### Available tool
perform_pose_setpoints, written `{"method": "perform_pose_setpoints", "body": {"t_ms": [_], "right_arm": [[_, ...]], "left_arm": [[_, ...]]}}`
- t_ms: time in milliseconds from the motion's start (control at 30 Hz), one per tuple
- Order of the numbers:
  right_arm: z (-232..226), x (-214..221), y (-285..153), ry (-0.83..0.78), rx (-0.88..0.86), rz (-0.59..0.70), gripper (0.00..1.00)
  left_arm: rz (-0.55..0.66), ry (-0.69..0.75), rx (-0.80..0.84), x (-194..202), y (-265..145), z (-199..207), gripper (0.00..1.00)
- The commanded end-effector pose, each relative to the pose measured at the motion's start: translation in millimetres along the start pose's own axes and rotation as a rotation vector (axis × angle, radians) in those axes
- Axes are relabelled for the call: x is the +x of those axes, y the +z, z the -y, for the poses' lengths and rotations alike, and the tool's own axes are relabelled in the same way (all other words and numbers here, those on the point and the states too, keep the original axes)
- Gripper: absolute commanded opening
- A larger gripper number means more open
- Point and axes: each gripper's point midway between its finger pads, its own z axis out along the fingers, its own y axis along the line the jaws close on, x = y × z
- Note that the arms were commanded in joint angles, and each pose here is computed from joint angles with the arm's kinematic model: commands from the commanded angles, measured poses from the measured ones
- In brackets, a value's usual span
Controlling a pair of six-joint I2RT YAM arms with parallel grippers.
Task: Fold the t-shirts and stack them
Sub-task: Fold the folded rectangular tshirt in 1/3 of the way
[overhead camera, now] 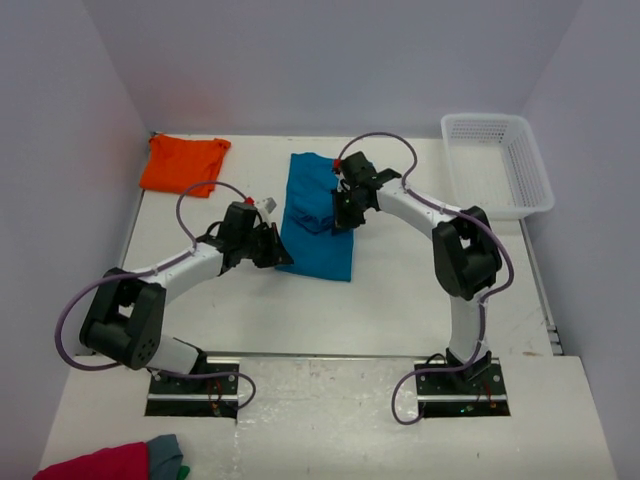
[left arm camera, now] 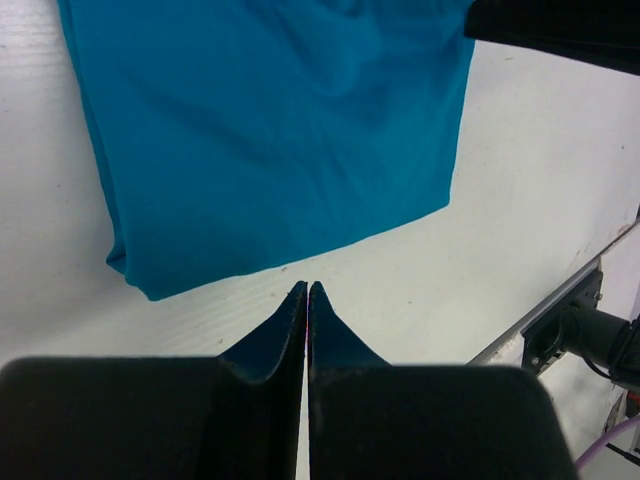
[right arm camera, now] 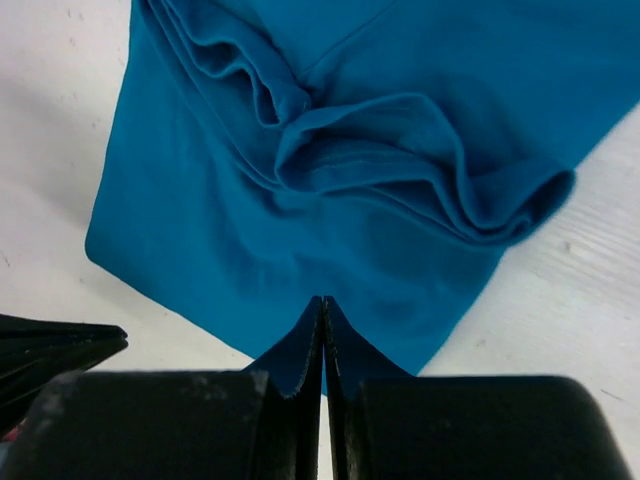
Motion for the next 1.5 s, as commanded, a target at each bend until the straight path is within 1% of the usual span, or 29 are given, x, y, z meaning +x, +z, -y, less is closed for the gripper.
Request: {"method": "perform_pose_setpoints", "body": {"t_ms": [0, 100, 133, 367, 533, 767, 967, 1067, 1100, 1167, 1200, 1267, 1300, 1367, 1400, 1433, 1467], "right_arm": [[-26.8, -13.4, 0.6, 0.012, -0.122, 0.001, 0.0], [-28.7, -9.9, 12.9, 0.024, -0.146, -0.03, 0.0], [-28.6, -10.7, 15.7, 0.024, -0.146, -0.033, 0.0], [-25.1, -12.0, 32.6, 0.032, -0.133, -0.067, 0.0], [-24.9, -21.1, 41.7, 0.034, -0.126, -0.065, 0.0], [-15.2, -23.1, 66.6, 0.05, -0.08, -0.108, 0.0], [-2.1, -55.2, 72.3, 0.068, -0.048, -0.063, 0.0], [18.1, -74.8, 71.9, 0.115, -0.027, -0.041, 0.0], [27.4, -91.6, 70.8, 0.131, -0.033, -0.012, 0.0], [34.1, -104.7, 65.0, 0.14, -0.035, 0.007, 0.0], [37.3, -120.7, 55.5, 0.124, -0.049, 0.05, 0.0], [38.7, -136.4, 42.5, 0.079, -0.047, 0.105, 0.0], [35.7, -148.9, 26.3, 0.049, -0.053, 0.154, 0.0], [33.7, -154.7, 9.5, -0.006, -0.047, 0.187, 0.0], [29.2, -156.9, 1.0, -0.027, -0.057, 0.205, 0.0], [17.5, -163.7, -27.5, -0.051, -0.075, 0.253, 0.0], [20.7, -151.7, -27.7, -0.045, -0.069, 0.229, 0.02]], "left_arm": [[0.065, 0.033, 0.095, -13.7, -0.5, 18.6, 0.0], [0.044, 0.021, 0.088, -8.7, 7.0, 13.0, 0.0], [0.065, 0.031, 0.106, -14.2, 9.7, 15.9, 0.0], [-0.005, -0.009, 0.096, -1.0, 39.3, -0.6, 0.0], [-0.05, -0.043, 0.079, 13.6, 48.7, -12.3, 0.0], [-0.067, -0.051, 0.08, 30.4, 38.2, -16.0, 0.0], [-0.081, -0.046, 0.081, 45.6, 28.0, -19.1, 0.0], [-0.097, -0.047, 0.082, 55.3, 25.3, -21.5, 0.0], [-0.102, -0.048, 0.081, 57.2, 24.6, -22.2, 0.0], [-0.105, -0.046, 0.084, 61.4, 22.0, -21.9, 0.0], [-0.103, -0.043, 0.086, 61.5, 20.8, -21.5, 0.0], [-0.086, -0.026, 0.086, 58.8, 17.4, -18.7, 0.0], [-0.074, -0.021, 0.07, 56.8, 14.6, -19.5, 0.0], [-0.059, -0.006, 0.056, 52.2, 10.7, -17.5, 0.0], [-0.034, 0.009, 0.053, 46.2, 6.4, -13.8, 0.0], [-0.014, 0.018, 0.059, 39.2, 3.9, -8.7, 0.0], [-0.027, 0.015, 0.05, 41.8, 0.1, -7.5, 0.0]]}}
